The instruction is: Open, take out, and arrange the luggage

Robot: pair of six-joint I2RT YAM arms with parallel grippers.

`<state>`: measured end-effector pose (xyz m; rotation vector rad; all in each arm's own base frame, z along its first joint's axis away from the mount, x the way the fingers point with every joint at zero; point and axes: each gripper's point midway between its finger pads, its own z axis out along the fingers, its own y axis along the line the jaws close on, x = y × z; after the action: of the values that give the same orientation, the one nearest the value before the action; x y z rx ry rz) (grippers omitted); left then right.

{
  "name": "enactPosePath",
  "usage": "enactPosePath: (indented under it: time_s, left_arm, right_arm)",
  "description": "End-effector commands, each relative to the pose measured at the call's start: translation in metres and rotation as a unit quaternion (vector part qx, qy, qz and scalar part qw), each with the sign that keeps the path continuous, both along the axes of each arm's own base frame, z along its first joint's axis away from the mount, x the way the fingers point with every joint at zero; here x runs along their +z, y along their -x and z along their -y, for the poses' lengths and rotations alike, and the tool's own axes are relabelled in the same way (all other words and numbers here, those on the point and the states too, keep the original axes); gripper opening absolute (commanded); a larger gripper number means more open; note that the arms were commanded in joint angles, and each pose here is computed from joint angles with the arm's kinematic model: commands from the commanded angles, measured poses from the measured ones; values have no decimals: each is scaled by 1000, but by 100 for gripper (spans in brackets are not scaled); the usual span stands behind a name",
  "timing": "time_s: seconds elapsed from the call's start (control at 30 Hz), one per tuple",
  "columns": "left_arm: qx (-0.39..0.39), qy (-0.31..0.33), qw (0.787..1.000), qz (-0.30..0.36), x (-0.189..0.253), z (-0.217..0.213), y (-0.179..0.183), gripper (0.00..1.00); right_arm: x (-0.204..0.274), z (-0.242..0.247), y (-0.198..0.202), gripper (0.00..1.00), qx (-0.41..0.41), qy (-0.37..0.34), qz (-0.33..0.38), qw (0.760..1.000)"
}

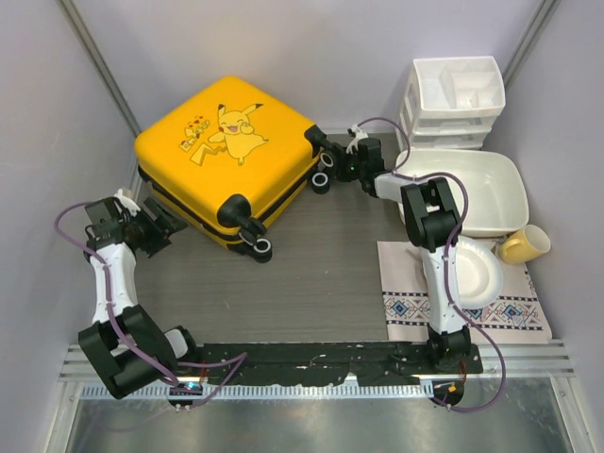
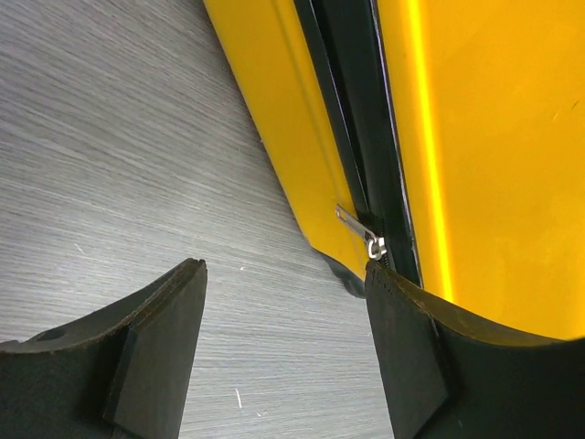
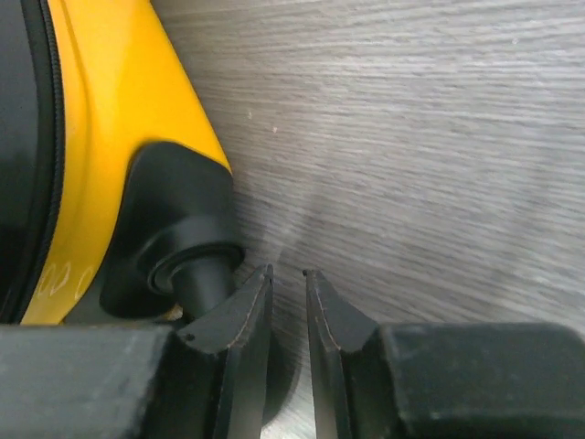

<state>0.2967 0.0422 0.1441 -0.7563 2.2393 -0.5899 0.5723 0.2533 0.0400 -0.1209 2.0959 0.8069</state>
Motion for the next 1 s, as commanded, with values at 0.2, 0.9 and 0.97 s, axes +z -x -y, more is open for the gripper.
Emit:
enactPosePath:
  time_s: [0.2, 0.9, 0.97]
  left_arm:
    - [7, 0, 999, 39, 14, -14, -48, 73]
    - [-73, -105, 989, 76, 79, -35, -99, 78]
    - [-109, -102, 986, 80, 67, -20, -79, 82]
  right_arm:
    - [6, -88, 118, 26, 151, -123, -69, 978]
    - [86, 5, 185, 62, 101, -36, 52, 993]
    - [93, 12, 159, 69, 98, -18, 84, 991]
